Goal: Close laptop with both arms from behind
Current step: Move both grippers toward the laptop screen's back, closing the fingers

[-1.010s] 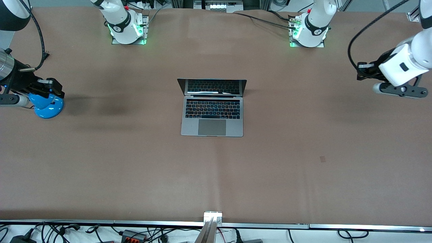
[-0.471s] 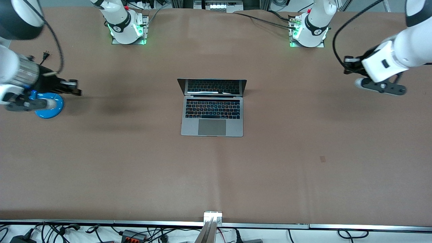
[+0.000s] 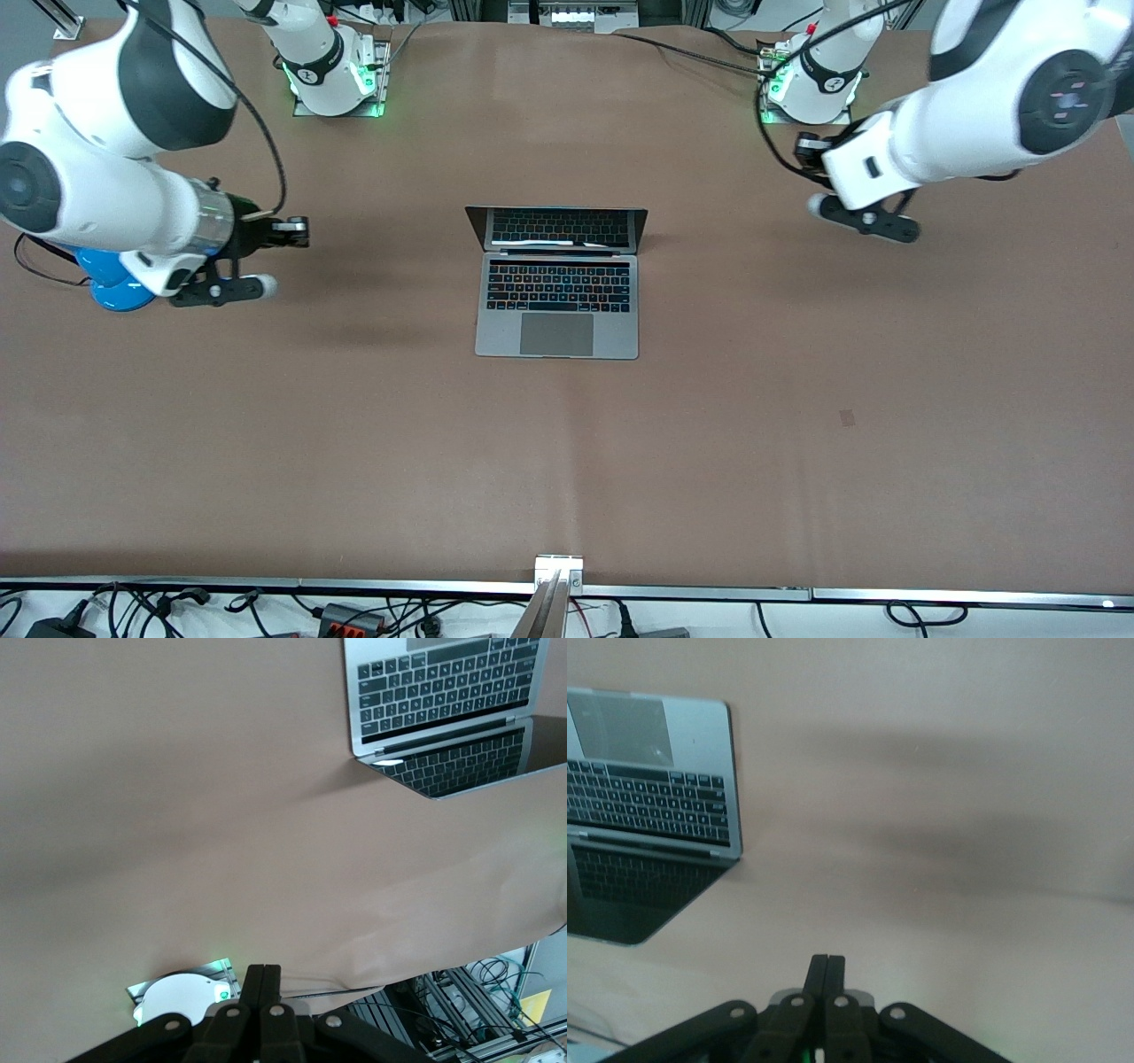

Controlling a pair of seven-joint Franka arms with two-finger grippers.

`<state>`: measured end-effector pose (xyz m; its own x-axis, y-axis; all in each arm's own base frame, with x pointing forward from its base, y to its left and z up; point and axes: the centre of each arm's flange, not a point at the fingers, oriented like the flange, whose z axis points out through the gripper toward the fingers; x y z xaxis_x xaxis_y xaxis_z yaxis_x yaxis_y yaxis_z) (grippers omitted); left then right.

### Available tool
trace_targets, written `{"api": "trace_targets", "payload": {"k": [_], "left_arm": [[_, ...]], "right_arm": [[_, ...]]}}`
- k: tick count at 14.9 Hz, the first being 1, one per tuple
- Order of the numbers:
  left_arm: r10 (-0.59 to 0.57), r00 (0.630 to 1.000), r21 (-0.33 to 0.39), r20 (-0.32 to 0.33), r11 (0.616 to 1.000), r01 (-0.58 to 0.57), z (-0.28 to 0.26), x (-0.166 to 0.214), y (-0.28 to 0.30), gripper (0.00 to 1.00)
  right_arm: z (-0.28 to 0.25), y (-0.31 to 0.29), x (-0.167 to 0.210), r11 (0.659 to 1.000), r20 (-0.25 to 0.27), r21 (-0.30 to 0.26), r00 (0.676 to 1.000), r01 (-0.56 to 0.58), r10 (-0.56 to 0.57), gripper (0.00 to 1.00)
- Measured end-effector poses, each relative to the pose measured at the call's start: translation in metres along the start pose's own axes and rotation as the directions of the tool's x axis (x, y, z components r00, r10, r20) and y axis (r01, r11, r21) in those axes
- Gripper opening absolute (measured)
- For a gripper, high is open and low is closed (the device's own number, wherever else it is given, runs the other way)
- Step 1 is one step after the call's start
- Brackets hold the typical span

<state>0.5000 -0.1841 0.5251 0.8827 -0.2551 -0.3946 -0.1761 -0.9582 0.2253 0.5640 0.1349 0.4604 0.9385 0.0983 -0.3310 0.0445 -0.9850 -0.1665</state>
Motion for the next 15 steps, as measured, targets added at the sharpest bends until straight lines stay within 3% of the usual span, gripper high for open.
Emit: {"api": "trace_targets", "payload": {"k": [4, 7, 11, 15], "left_arm": [[0.018, 1.000, 0.042, -0.008, 0.999, -0.017, 0.038, -0.016, 0.039, 0.01], [0.016, 1.000, 0.013, 0.005, 1.000, -0.016, 0.057, -0.033, 0.049, 0.01], [0.010, 1.000, -0.037, -0.019, 0.999, -0.010, 0.097, -0.047, 0.062, 0.01], [0.076, 0.994, -0.007, -0.073, 0.997, -0.076, 0.161, -0.055, 0.111, 0.01]], "right_arm": [[0.039, -0.005, -0.027, 0.995, -0.002, 0.098, 0.999, -0.034, 0.034, 0.01], [0.082, -0.025, -0.059, 0.989, -0.006, 0.145, 0.999, -0.039, 0.040, 0.01], [0.129, -0.068, -0.094, 0.991, 0.011, 0.129, 0.999, -0.036, 0.034, 0.01], [0.149, -0.123, -0.116, 0.994, -0.013, 0.095, 0.998, -0.060, 0.062, 0.01]]}}
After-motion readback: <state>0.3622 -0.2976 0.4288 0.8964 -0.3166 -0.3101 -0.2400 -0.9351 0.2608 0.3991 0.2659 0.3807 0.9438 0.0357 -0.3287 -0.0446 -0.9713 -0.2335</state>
